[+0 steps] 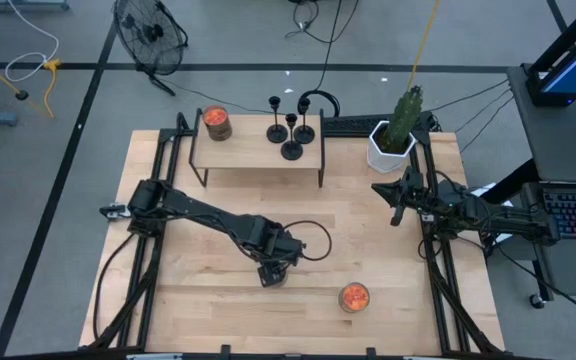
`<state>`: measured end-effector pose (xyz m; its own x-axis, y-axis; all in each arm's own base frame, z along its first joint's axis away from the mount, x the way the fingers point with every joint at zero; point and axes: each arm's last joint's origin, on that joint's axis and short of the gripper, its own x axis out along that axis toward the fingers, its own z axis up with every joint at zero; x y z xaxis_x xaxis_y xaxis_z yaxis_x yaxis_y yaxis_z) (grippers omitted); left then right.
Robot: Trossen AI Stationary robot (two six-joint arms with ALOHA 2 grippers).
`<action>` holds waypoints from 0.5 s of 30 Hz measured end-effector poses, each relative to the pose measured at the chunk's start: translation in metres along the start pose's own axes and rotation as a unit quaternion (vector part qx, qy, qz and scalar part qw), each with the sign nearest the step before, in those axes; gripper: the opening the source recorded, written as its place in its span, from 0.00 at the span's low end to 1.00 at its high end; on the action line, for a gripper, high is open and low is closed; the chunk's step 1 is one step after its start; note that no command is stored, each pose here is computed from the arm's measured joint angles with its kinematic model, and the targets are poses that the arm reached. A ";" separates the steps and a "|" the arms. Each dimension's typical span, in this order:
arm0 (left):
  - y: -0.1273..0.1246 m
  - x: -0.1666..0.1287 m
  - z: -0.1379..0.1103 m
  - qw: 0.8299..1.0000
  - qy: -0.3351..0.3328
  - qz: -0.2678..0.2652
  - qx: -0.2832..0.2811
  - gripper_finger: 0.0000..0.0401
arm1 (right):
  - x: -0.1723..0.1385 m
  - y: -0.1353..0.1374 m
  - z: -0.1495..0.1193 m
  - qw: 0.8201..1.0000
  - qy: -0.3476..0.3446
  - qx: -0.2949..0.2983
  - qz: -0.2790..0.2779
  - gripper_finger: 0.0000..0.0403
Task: Pick & Place candle stick holders
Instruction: Put the white scented candle on the shelf
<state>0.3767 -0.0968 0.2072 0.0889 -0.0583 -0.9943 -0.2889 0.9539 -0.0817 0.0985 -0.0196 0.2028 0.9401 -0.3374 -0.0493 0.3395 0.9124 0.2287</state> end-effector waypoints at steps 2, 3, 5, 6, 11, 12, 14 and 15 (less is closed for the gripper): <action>-0.001 0.000 0.001 1.000 -0.002 -0.011 -0.001 0.63 | 0.000 0.000 0.000 1.000 0.000 0.000 0.000 0.00; -0.002 0.001 0.002 1.000 -0.004 -0.015 -0.003 0.63 | 0.000 0.000 0.000 1.000 0.000 0.000 0.000 0.00; -0.003 0.001 0.003 1.000 -0.006 -0.025 -0.007 0.60 | 0.000 0.000 0.000 1.000 0.000 0.000 0.000 0.00; -0.003 0.001 0.003 1.000 -0.004 -0.029 -0.010 0.58 | 0.000 0.000 0.000 1.000 0.000 0.000 0.000 0.00; -0.004 0.001 0.003 0.999 -0.007 -0.036 -0.016 0.39 | 0.000 0.000 0.000 1.000 0.000 0.000 0.000 0.00; -0.004 0.002 0.003 0.999 -0.009 -0.033 -0.017 0.34 | 0.000 0.000 0.000 1.000 0.000 0.003 0.000 0.00; -0.004 0.001 0.004 0.999 -0.011 -0.033 -0.019 0.25 | 0.000 0.000 0.000 1.000 0.000 0.004 0.000 0.00; -0.004 0.001 0.005 0.999 -0.012 -0.033 -0.020 0.20 | 0.000 0.000 0.000 1.000 0.000 0.004 0.000 0.00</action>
<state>0.3822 -0.0990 0.2064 0.1326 -0.1133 -0.9847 -0.3189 0.9358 -0.1506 0.0985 -0.0196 0.2028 0.9400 -0.3375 -0.0490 0.3393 0.9107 0.2357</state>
